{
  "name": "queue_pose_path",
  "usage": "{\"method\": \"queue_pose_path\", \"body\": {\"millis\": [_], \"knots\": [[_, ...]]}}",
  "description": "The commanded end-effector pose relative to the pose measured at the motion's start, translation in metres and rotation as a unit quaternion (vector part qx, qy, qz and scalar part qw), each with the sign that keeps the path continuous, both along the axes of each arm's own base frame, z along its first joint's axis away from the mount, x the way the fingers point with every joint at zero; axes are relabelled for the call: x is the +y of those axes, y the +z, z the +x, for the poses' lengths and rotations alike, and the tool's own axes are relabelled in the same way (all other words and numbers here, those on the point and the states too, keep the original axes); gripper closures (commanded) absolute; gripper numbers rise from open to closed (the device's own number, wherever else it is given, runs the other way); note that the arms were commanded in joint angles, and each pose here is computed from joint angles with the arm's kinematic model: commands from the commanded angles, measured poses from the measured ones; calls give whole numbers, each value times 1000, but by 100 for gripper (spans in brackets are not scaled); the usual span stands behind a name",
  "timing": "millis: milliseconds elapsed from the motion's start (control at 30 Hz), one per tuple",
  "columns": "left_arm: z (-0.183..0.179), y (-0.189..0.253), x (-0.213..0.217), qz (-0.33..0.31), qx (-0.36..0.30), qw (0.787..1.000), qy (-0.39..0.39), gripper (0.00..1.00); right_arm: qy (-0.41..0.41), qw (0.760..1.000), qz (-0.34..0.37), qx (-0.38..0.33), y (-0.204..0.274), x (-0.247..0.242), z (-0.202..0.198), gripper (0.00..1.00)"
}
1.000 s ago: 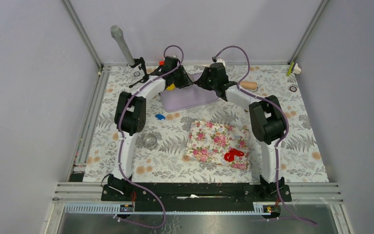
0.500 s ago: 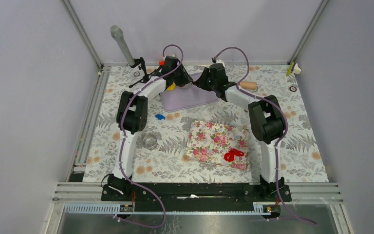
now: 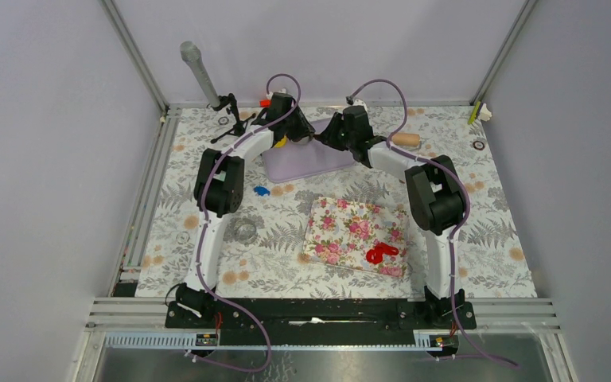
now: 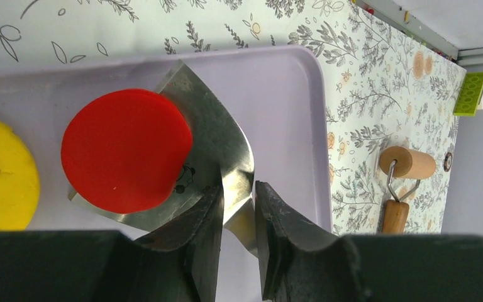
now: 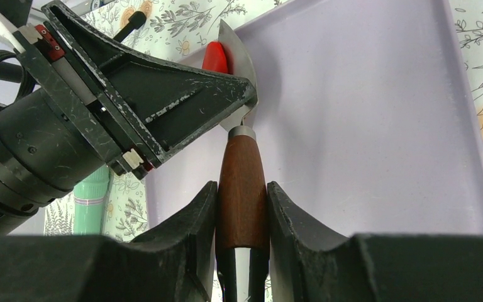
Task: Roll out the dumpling wrappers from the dough
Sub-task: Place the dumpling wrapper on the plate.
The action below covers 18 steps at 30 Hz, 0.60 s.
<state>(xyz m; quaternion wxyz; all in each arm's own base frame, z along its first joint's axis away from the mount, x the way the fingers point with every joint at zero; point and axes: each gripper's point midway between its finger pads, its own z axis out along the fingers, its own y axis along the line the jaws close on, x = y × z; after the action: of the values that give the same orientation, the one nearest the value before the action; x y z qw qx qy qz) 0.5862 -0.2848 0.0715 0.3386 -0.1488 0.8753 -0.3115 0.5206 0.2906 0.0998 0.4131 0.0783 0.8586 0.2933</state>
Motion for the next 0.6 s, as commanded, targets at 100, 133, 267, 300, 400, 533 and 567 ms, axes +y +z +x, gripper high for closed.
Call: {"method": "queue_pose_path", "body": {"millis": [100,133,267,300,400,533,567], "knots": [[17,3,3,16,-25,999,15,71,13,999,22,-22,19,5,-3,100],[17,3,3,16,-25,999,15,71,12,999,23,-23,20,4,-4,100],[19,1,6,18,-26,999,19,71,12,1000,18,-22,19,-1,-5,100],[19,0,7,19,-25,999,20,71,11,1000,18,-22,19,-2,-6,100],[20,-1,8,21,-25,999,21,72,9,1000,17,-23,20,-6,-7,100],[21,-4,13,23,-21,999,26,72,6,1000,15,-25,22,-11,-8,100],[21,-5,13,23,-20,999,26,72,6,1000,14,-26,23,-12,-8,100]]}}
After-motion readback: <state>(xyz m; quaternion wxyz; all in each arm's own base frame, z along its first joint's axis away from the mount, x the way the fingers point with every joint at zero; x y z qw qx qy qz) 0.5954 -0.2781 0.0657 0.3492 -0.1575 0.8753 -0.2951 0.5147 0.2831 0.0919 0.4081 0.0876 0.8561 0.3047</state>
